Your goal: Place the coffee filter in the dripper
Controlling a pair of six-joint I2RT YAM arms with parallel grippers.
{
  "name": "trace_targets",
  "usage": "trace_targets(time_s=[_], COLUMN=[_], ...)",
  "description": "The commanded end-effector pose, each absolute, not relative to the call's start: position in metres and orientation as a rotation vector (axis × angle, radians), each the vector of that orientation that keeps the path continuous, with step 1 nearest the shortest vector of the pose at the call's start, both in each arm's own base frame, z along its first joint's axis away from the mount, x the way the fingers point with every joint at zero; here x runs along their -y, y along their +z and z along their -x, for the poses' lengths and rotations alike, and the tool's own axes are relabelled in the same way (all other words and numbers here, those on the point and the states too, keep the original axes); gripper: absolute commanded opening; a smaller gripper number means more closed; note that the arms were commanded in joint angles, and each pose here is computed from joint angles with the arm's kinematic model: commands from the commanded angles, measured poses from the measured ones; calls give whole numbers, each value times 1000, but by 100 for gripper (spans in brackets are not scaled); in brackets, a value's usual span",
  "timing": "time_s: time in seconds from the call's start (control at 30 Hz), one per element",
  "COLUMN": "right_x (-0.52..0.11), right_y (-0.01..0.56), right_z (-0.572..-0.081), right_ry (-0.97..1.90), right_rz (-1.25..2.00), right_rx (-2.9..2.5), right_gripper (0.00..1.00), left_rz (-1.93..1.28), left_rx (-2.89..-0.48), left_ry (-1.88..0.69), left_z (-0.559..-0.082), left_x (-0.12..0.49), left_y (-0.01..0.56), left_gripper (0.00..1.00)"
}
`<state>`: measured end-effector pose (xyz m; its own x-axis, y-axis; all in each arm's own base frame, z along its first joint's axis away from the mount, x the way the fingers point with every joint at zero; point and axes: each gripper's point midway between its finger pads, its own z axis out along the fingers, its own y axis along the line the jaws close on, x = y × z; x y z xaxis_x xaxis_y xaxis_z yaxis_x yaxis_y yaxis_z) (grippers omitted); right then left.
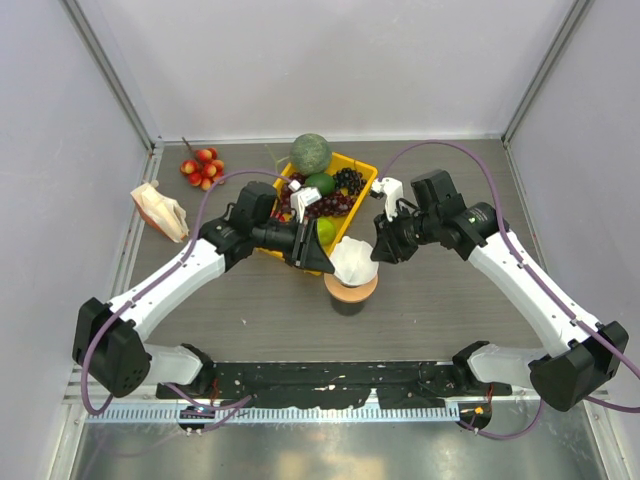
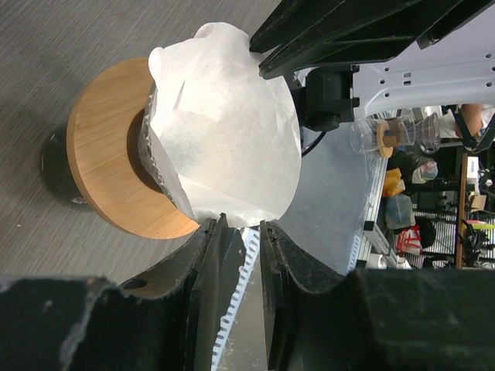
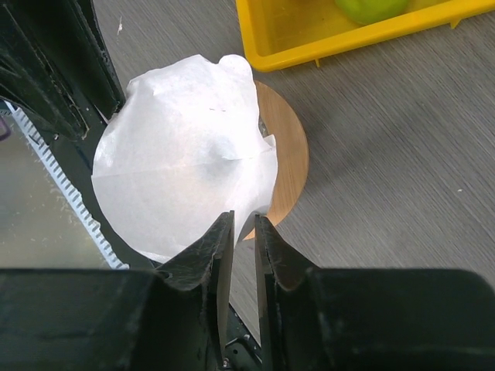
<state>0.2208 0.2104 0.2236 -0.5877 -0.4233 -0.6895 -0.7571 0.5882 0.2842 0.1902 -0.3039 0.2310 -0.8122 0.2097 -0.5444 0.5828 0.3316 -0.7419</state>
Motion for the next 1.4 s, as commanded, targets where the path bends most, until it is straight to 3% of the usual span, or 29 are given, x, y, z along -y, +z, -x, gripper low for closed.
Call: trace_targets(time_s=[0.0, 0.1, 0.23, 0.5, 0.6, 0.7, 0.87, 1.03, 1.17, 1.37], right_x=[-214, -214, -212, -202, -194, -184, -148, -91, -62, -65], right_y=[236, 245, 273, 327, 344, 359, 373, 356, 325, 298], right_z=[-219, -218, -212, -189, -183, -185, -195, -211, -216, -211], right_ry=[805, 804, 811, 800, 766, 697, 503, 343, 212, 263], right_rz=[940, 939, 947, 974, 952, 891, 705, 390, 284, 255], right_rx=[-2203, -2181, -2103, -1913, -1845, -1799, -1765, -1840, -1901, -1962], right_gripper=[25, 31, 42, 68, 87, 99, 96, 96, 96, 96], left_rz=[-760, -789, -846, -957, -946, -870, -676, -486, -422, -364], left_rx=[-2199, -2167, -2052, -1901, -1847, -1807, -1904, -2250, -2283, -2264], left_ry=[-1495, -1487, -1464, -1325, -1248, -1171, -997, -652, -427, -331], left_z=[-185, -181, -175, -162, -162, -172, -194, -206, -203, -197], left_x=[305, 302, 296, 273, 257, 235, 184, 119, 85, 70], left_y=[238, 249, 279, 324, 345, 370, 381, 315, 278, 249], left_gripper=[33, 40, 63, 83, 98, 99, 99, 99, 99, 99])
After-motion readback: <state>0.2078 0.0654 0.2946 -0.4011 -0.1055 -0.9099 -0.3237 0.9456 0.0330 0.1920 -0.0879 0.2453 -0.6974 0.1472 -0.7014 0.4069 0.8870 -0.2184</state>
